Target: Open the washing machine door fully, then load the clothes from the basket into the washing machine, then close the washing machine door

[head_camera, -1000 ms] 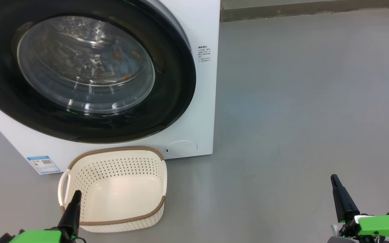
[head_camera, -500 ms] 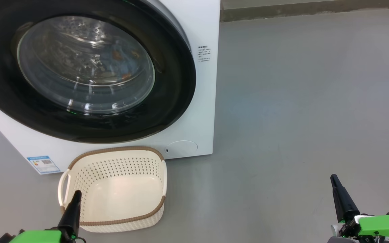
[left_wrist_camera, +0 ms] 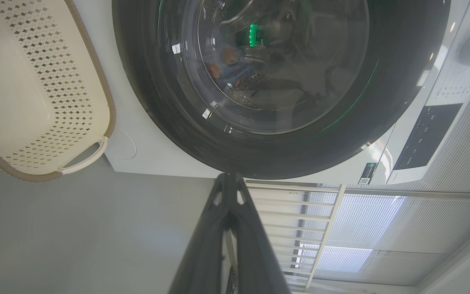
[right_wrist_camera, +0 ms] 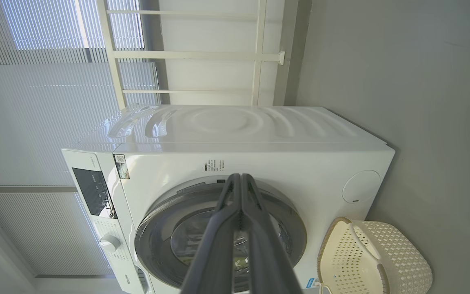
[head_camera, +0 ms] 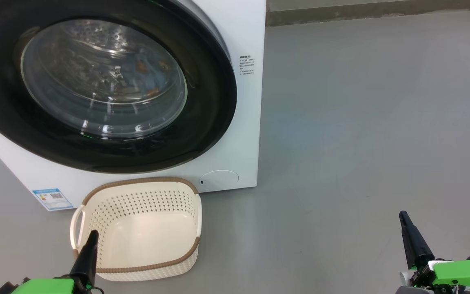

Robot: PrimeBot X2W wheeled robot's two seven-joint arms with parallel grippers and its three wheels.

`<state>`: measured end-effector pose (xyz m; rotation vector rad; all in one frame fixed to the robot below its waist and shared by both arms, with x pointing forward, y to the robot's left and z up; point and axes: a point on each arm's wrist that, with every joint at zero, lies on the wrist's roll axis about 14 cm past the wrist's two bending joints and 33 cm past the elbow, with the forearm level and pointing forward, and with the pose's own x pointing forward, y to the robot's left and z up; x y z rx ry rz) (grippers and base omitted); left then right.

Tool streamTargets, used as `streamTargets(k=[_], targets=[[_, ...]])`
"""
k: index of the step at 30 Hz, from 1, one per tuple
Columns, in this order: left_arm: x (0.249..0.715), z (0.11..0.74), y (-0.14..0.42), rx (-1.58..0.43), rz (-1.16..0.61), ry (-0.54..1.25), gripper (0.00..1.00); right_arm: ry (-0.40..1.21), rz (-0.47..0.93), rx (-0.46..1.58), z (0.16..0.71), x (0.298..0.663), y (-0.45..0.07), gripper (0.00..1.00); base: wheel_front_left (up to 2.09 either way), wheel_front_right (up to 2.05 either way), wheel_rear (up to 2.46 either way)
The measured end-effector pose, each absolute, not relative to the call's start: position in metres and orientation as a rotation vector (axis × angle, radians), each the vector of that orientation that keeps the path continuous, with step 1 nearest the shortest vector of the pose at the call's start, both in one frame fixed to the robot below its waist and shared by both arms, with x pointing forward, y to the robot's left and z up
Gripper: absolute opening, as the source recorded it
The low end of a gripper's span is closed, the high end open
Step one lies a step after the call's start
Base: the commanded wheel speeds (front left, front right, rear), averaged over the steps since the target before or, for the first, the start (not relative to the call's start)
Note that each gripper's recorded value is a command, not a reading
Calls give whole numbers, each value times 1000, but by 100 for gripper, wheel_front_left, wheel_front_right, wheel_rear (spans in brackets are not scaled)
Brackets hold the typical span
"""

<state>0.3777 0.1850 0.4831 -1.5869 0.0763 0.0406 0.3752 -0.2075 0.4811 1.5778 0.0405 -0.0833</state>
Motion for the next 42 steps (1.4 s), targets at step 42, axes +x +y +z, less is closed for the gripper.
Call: streamTargets(k=[42], targets=[[378,483,185,-1587,41,76,0,38,-86,1582,481,375,-208,0,0,0,0]])
